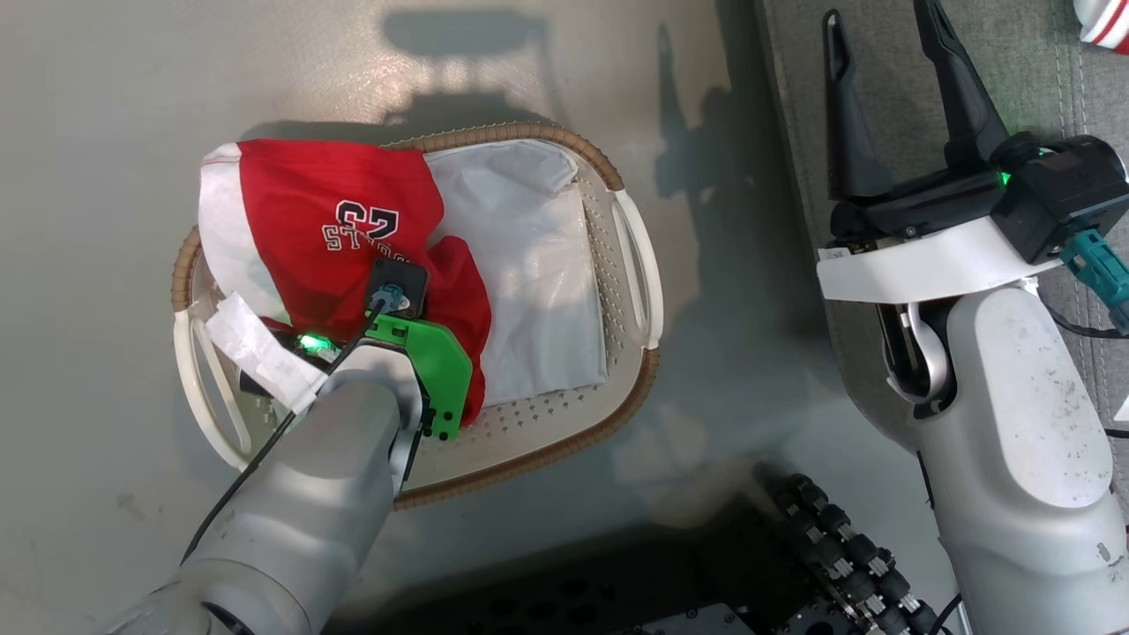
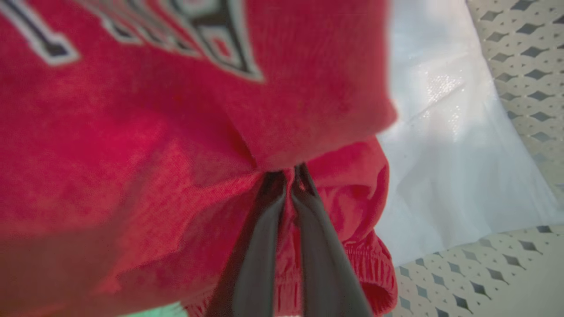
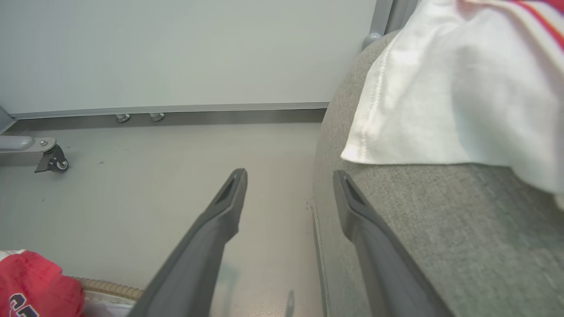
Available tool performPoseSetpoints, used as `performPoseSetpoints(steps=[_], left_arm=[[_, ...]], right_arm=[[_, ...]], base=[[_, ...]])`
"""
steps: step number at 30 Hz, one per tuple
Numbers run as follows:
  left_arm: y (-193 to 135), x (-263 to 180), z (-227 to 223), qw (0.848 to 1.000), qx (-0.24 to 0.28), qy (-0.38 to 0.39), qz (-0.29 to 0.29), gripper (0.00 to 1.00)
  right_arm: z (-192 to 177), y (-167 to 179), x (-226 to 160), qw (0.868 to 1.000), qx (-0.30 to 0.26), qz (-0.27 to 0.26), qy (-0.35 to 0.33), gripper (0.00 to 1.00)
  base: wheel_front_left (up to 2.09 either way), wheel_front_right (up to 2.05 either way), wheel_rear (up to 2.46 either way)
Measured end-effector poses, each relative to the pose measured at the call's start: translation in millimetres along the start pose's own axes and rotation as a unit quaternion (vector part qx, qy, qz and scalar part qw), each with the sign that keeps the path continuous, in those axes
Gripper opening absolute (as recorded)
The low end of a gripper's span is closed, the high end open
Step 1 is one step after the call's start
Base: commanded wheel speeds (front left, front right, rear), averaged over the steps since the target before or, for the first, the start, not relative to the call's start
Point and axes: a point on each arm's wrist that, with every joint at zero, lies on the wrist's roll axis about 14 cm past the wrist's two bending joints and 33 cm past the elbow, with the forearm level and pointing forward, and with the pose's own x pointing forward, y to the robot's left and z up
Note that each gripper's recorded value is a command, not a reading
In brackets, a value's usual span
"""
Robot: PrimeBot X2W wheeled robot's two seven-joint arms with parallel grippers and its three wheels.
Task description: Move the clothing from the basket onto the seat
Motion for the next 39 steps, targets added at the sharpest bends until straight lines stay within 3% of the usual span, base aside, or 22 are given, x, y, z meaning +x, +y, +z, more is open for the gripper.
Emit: performPoseSetpoints(steps=[23,33,39], left_arm=[[-22,-52,35,0.993,0.008,-0.110,-0.039,0.00],[-36,-109,91,0.970,0.077,-0.227,-0.044,0.00],[-27,-157,124,0.948,0.110,-0.298,-0.020,0.00]], right_arm=[[40,12,-10,0.999,0.011,0.007,-0.031,1.00],[70,20,-31,0.999,0.010,0.008,-0.048,1.00],[90,26,-51,0.998,0.010,0.010,-0.060,1.00]], base=[[0.00,0.00,0.00],[0.00,0.00,0.00],[0.00,0.00,0.00]])
